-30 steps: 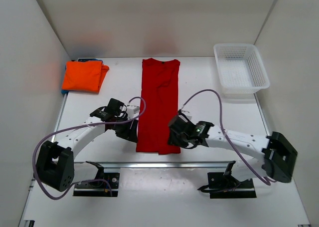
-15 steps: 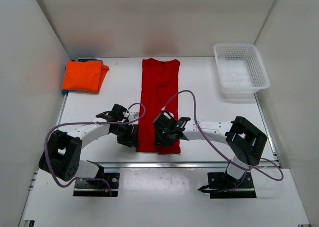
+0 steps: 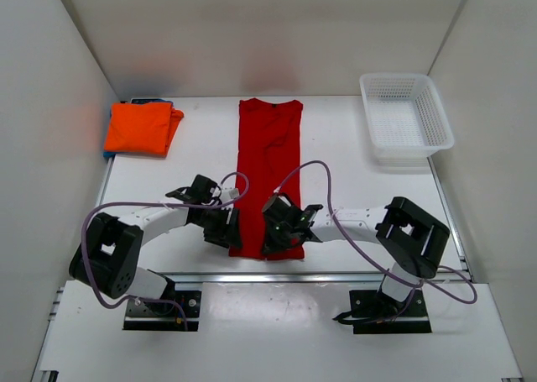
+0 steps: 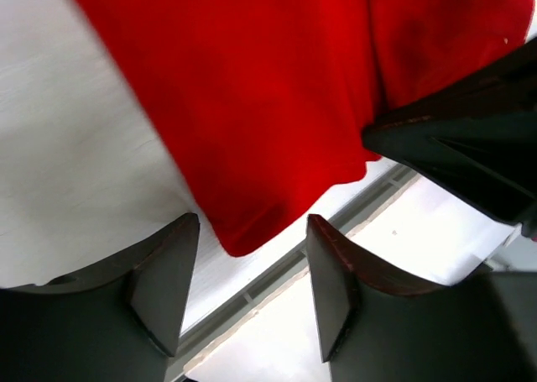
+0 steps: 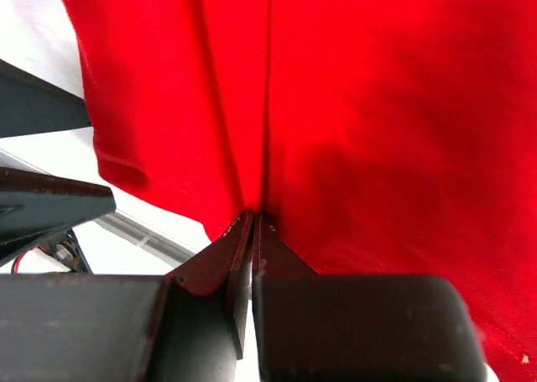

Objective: Fold and stack the t-shirts
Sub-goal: Grab the bottom of the folded rectangular tshirt with both arms, then fold the folded rectangular tshirt in 1/3 of the way

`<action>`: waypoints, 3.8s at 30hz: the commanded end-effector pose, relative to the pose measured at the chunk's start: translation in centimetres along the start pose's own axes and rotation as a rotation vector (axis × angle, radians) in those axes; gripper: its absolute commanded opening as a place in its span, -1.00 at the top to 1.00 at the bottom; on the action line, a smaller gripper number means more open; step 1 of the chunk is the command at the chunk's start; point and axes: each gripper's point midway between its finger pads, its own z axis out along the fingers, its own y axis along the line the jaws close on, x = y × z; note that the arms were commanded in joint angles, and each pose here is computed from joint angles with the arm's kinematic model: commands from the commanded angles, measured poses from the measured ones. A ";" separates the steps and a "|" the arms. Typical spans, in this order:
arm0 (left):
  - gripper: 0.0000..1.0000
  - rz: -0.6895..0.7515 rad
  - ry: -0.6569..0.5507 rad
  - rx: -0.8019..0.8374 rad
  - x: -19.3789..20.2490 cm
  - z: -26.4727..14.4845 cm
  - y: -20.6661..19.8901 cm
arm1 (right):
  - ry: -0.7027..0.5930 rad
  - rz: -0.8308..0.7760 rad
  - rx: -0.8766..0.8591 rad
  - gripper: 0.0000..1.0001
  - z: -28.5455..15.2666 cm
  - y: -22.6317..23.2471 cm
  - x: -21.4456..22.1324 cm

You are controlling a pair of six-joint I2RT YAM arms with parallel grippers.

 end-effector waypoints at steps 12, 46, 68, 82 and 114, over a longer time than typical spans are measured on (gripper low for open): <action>0.36 0.054 0.094 -0.072 2.0 2.5 1.5 | -0.034 0.019 -0.079 1.00 -1.3 0.8 -0.5; 0.02 -0.010 0.156 -0.044 3.1 0.5 1.0 | -0.039 0.148 0.018 0.09 -6.9 -8.3 1.8; 0.90 0.000 0.149 0.099 -1.9 -1.0 -2.1 | -0.166 0.092 -0.126 0.99 -9.2 -4.6 -6.0; 0.92 -0.005 -0.117 0.047 -16.9 -6.8 -1.0 | -0.293 -0.033 -0.121 1.00 -10.7 -4.3 -18.9; 0.60 0.014 -0.294 -0.123 -29.9 -3.7 4.3 | -0.230 -0.079 -0.079 0.60 -3.9 -8.6 -31.9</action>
